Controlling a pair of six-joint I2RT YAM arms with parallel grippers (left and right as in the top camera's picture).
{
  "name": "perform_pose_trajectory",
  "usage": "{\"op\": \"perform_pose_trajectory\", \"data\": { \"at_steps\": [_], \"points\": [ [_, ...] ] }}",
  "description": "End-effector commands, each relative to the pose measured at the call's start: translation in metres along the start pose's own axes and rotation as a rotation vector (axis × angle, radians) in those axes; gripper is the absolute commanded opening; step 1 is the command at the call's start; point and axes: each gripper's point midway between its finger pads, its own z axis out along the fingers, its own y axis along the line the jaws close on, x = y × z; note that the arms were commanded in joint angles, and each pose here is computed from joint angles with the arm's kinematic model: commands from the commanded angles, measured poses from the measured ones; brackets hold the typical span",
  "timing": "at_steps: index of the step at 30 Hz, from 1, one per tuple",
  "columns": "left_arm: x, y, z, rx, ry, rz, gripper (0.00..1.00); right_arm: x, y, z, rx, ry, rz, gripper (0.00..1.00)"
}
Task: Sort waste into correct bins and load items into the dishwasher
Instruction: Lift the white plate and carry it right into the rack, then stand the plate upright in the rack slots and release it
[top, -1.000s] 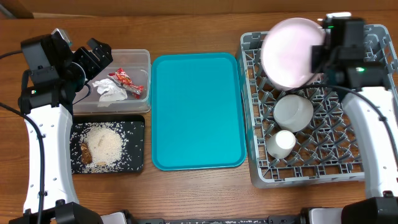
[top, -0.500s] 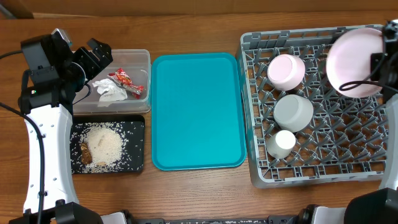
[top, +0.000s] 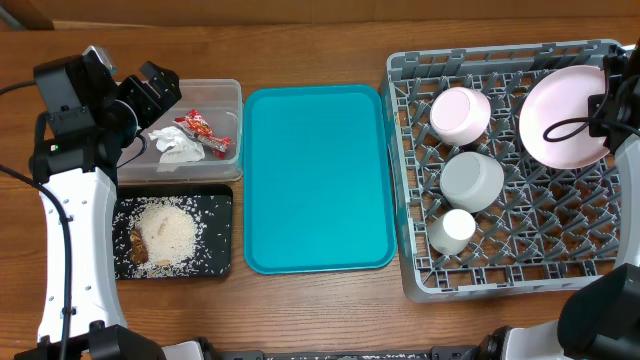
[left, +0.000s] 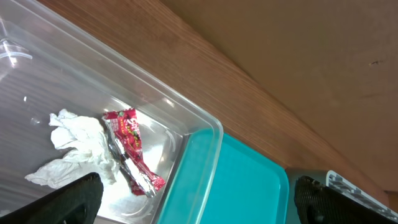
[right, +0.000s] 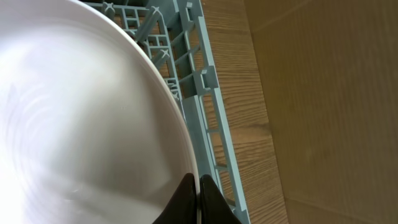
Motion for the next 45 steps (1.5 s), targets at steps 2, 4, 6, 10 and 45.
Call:
{"op": "perform_pose_trajectory", "data": {
  "at_steps": [2,4,6,10,45],
  "points": [
    [-0.003,-0.001,0.000,-0.002,-0.007,-0.003,1.00,-0.005,-0.007,-0.006,0.025,-0.008,0.010,0.04],
    [-0.003,-0.001,0.000,-0.001,-0.006,-0.003,1.00,-0.005,-0.004,-0.007,0.021,-0.006,0.004,0.04],
    [-0.003,-0.001,0.000,-0.001,-0.006,-0.003,1.00,-0.005,-0.002,-0.007,0.019,-0.006,0.000,0.04],
    [-0.003,-0.001,0.000,-0.001,-0.006,-0.003,1.00,-0.007,0.001,-0.009,0.016,-0.011,-0.008,0.04],
    [-0.003,-0.001,0.000,-0.001,-0.006,-0.003,1.00,-0.068,0.154,-0.073,-0.619,-0.324,-0.140,1.00]
  ]
}}
